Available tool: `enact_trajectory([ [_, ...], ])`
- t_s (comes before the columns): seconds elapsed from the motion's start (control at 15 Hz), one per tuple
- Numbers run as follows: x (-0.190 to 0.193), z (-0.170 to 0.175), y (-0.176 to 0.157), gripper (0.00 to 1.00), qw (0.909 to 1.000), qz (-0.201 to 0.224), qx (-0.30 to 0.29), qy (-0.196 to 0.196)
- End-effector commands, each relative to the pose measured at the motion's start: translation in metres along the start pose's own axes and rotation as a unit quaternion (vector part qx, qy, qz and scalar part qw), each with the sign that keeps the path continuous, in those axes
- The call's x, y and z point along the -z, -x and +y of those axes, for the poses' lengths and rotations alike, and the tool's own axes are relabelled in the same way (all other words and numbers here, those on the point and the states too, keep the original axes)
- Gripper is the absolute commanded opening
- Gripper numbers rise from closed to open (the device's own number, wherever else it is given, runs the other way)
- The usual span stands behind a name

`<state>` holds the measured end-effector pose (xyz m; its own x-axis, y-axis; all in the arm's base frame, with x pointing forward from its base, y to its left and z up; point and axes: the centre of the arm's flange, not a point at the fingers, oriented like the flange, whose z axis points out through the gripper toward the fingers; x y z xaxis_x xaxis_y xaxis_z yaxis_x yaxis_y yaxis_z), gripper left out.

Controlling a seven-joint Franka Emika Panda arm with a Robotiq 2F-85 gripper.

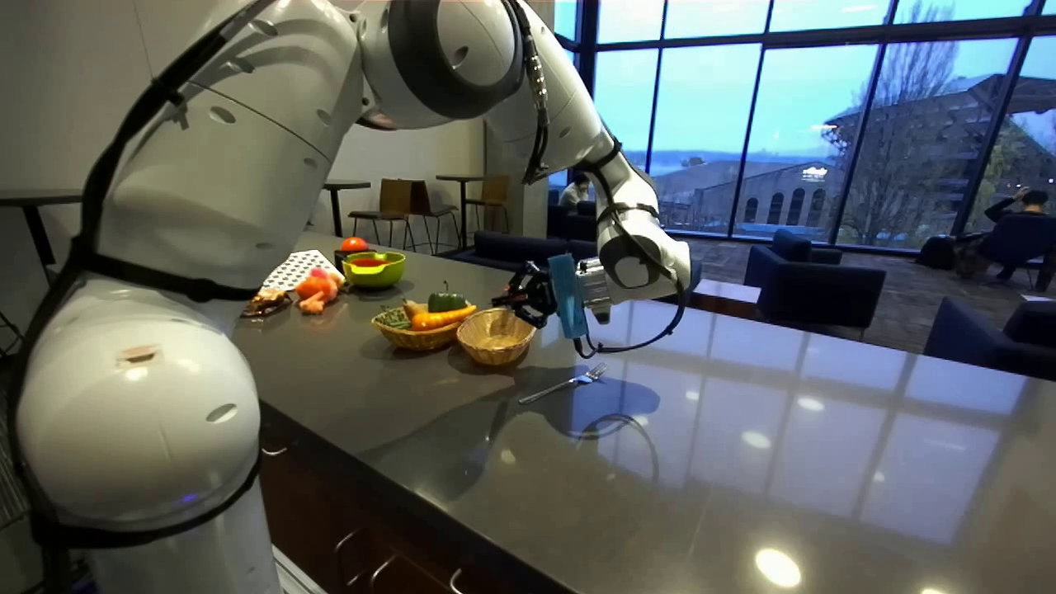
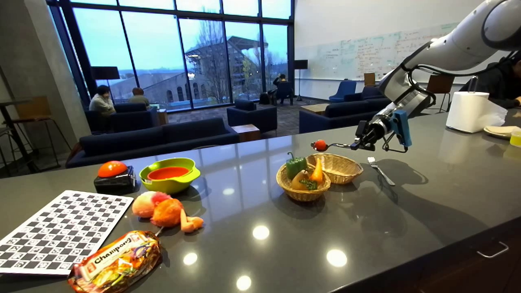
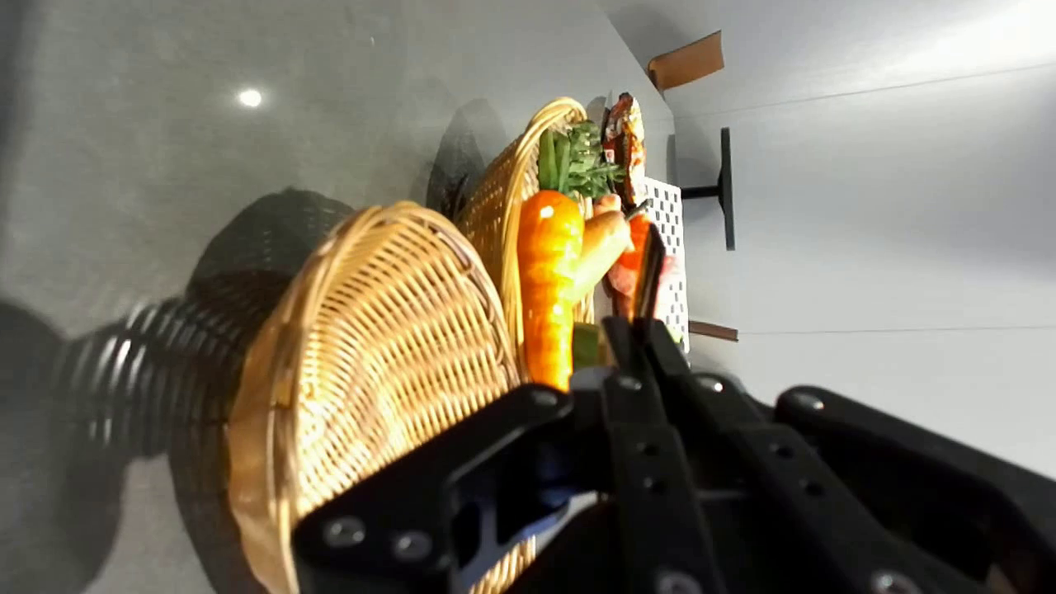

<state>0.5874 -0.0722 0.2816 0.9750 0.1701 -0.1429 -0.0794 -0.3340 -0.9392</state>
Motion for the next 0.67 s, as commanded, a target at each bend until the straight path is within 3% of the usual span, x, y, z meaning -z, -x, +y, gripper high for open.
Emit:
enact_trajectory([
  [0.0,0.013,-0.008,0.004,0.01,0.9996,0.024,0.011,-0.009],
  [0.6,0.008,-0.052,0.036,0.01,0.9986,0.046,0.027,-0.006],
])
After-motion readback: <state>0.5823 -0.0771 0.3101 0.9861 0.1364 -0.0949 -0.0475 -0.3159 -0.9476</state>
